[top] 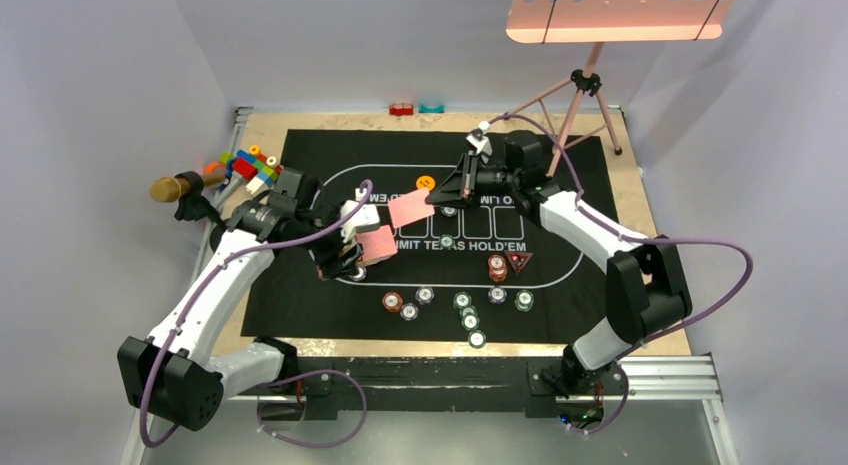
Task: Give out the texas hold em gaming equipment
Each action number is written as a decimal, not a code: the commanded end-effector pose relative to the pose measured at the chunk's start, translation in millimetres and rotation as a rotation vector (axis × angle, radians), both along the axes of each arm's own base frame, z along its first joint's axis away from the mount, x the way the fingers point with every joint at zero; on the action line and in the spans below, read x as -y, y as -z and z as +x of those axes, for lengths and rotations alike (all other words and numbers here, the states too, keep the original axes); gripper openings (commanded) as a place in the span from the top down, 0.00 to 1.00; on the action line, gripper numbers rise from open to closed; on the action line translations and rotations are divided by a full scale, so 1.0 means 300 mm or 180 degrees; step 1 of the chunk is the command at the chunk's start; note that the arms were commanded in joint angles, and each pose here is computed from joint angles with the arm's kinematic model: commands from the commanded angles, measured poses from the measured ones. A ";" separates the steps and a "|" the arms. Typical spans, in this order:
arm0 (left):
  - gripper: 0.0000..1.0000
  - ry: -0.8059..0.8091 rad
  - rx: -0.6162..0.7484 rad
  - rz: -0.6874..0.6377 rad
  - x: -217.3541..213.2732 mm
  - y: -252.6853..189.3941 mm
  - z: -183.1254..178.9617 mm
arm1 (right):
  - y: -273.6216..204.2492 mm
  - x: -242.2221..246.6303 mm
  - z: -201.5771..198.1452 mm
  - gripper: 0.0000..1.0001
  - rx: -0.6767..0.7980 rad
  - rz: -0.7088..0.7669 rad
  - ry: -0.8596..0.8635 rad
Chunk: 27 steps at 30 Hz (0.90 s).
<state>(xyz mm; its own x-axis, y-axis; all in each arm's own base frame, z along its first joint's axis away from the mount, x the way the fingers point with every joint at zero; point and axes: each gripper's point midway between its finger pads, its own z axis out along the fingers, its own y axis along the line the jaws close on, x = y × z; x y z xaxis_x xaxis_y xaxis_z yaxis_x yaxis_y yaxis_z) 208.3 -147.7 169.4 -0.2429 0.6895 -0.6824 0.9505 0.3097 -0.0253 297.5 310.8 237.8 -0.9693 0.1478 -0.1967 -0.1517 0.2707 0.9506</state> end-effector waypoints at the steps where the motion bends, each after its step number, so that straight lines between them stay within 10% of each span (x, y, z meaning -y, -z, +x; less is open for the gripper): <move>1: 1.00 0.0069 0.0129 -0.0134 0.012 -0.043 -0.006 | -0.101 0.043 0.043 1.00 0.0303 0.0099 0.0058; 10: 1.00 0.0083 0.0130 -0.0166 0.009 -0.067 -0.027 | 0.032 -0.003 0.188 1.00 0.0181 0.0013 0.0232; 27: 1.00 0.0058 0.0148 -0.0231 0.011 -0.110 -0.045 | 0.304 -0.562 0.236 1.00 -0.0068 -0.0121 -0.0435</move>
